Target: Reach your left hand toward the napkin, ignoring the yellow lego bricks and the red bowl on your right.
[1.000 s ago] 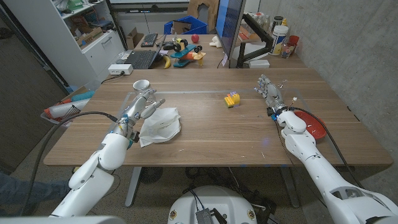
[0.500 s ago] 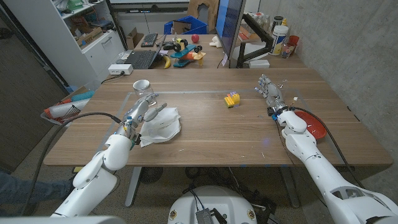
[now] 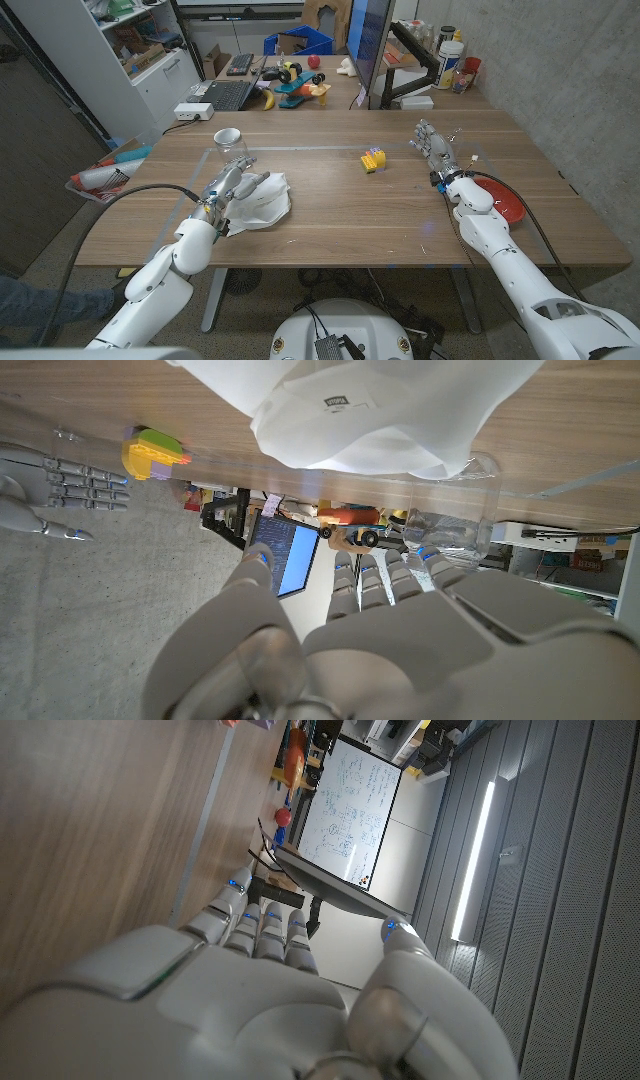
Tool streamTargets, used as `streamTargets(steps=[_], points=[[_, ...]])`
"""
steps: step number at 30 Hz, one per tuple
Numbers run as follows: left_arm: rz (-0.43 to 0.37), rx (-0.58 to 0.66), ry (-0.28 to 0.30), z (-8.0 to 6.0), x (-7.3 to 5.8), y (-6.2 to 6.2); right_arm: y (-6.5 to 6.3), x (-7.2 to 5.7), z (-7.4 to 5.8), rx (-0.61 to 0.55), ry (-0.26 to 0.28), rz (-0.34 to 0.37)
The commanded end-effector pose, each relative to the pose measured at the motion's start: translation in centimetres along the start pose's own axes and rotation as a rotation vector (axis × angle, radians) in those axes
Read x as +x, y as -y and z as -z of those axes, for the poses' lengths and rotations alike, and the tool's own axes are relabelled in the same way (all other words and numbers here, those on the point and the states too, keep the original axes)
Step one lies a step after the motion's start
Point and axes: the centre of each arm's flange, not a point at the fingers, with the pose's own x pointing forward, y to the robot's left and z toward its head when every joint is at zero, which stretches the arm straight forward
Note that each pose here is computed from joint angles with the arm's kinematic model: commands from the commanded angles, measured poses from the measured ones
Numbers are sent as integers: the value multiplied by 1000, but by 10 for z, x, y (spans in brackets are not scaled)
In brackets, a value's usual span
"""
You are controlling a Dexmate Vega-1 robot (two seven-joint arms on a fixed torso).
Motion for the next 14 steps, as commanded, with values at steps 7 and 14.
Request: streamTargets(steps=[7, 14], points=[[-5, -7, -6, 2, 2, 4, -2, 6, -2, -8, 3, -12], [-10, -3, -2, 1, 2, 2, -3, 9, -1, -2, 4, -14]])
